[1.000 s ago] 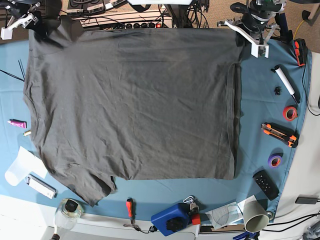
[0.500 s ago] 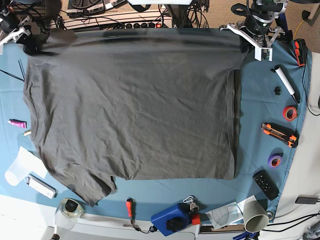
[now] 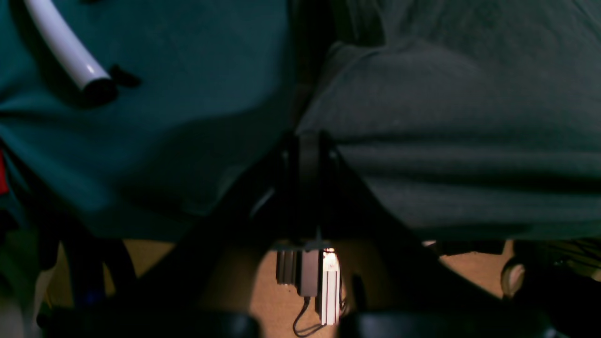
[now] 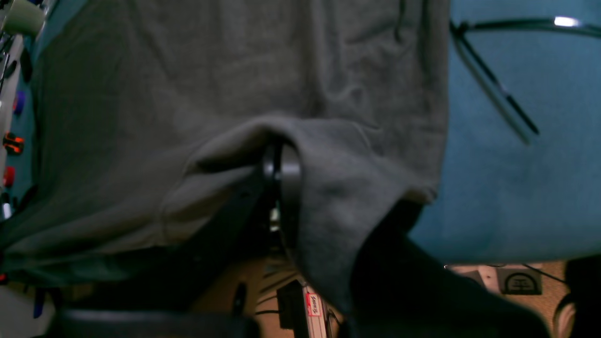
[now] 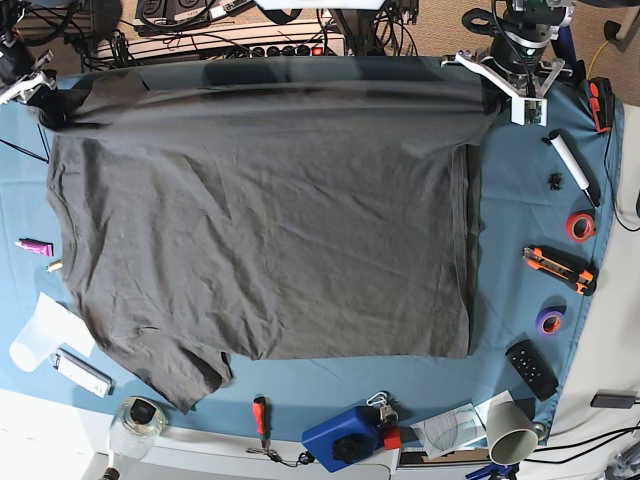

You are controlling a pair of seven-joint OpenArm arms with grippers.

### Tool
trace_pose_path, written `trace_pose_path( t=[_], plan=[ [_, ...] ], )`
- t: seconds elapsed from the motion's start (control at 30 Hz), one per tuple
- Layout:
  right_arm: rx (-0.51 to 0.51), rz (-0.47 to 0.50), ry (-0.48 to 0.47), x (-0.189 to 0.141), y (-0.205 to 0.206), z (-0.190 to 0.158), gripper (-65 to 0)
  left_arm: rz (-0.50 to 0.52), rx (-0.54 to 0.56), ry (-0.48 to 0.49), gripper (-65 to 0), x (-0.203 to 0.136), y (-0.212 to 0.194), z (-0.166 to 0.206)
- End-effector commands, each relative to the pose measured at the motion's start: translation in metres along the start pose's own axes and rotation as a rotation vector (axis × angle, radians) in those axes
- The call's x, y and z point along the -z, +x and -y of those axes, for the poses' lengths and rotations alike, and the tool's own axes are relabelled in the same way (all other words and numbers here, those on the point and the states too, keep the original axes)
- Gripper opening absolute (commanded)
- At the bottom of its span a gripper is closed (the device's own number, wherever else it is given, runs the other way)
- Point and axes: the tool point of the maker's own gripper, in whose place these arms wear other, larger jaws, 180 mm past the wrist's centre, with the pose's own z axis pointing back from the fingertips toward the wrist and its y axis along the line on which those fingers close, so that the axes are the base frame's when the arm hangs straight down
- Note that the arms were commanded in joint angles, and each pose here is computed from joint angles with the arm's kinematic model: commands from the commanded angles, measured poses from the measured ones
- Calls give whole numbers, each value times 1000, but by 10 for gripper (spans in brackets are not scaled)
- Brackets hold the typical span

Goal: Fold the T-shirt properly
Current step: 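Lift the held edge and fold it back over the shirt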

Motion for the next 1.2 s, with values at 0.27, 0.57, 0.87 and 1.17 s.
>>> trace_pose_path(
  t=[0.27,0.57,0.87,1.17],
  plan=[
    [-110,29,-44,-7,39,7,-650,104,25,25,-650,4,31,-4],
    [-131,24,-83,4,49,11,-650,113,29,28,-650,8,38,-4],
    [-137,-156,-29,25,9,-3,-650,-25,58,63,-650,-2,-2,-12],
    [-135,-125,-34,28,15,-3,-650,37,58,59,-650,2,14,-11]
  ],
)
